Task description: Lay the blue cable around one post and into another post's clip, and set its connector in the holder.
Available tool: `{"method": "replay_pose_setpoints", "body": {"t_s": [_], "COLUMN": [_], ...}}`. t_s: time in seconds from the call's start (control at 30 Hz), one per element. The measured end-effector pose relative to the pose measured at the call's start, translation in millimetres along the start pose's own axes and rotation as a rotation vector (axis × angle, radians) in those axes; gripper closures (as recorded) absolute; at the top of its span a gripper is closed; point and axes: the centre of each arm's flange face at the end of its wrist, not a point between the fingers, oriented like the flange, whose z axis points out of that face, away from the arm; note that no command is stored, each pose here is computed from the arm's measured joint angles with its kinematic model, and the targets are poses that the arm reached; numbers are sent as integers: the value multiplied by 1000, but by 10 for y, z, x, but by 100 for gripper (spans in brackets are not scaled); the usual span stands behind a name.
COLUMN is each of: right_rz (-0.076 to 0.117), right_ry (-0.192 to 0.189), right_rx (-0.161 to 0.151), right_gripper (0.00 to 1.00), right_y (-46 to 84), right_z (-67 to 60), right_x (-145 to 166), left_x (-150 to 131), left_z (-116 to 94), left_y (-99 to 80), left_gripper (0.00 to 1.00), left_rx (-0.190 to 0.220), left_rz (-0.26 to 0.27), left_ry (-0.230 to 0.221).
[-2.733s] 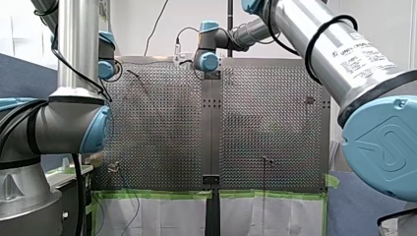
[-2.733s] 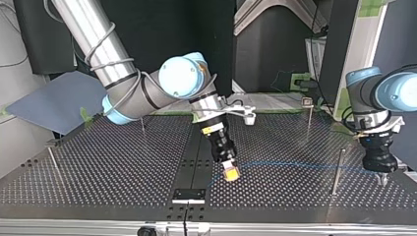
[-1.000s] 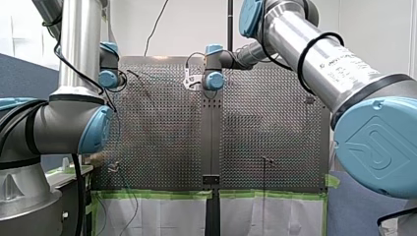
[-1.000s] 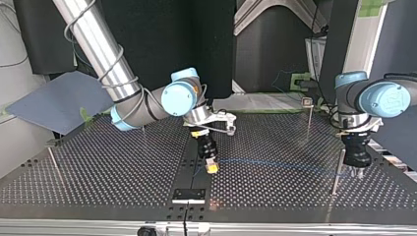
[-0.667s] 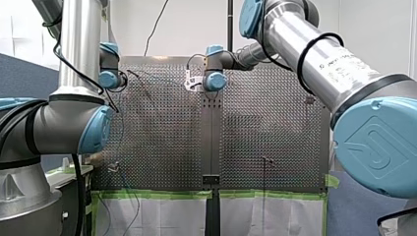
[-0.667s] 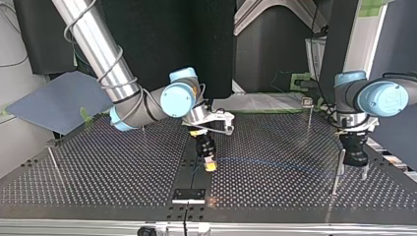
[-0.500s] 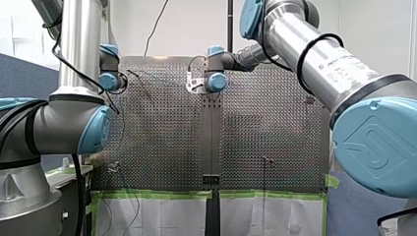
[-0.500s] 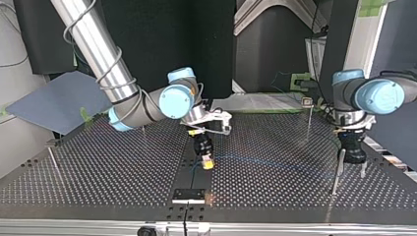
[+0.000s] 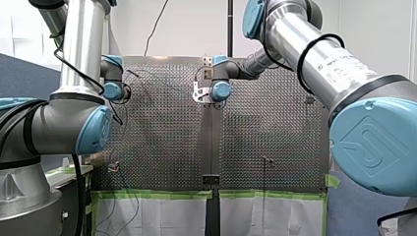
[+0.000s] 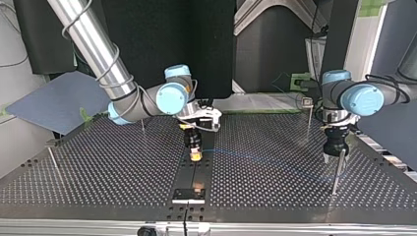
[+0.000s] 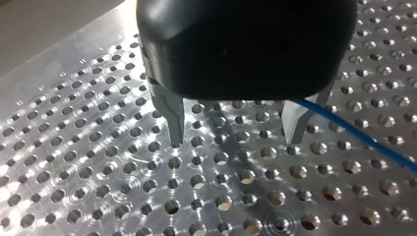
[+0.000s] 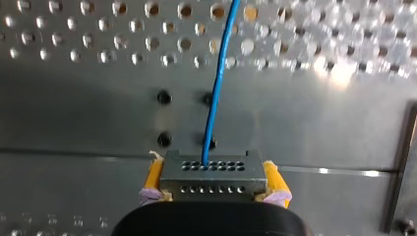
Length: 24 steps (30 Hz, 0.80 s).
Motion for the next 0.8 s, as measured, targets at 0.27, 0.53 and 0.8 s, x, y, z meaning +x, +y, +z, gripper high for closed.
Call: {"method": "replay_pose_setpoints", "body": {"t_s": [0.27, 0.53, 0.8], "right_rz": [22, 42, 63], "right_ry": [7, 8, 10], "right_rx": [-57, -99, -201], "right_gripper": [100, 100, 100], "right_y": [12, 70, 375], "right_z": [-74, -123, -147], "right_x": [-191, -425, -717], "left_x": [28, 36, 64], "left_z": [-6, -9, -17], "left_y": [-1, -8, -38], "left_gripper": [0, 0, 0], "left_rx": [-8, -11, -6], "left_rz": [-1, -1, 1], "left_ry": [0, -2, 3]}}
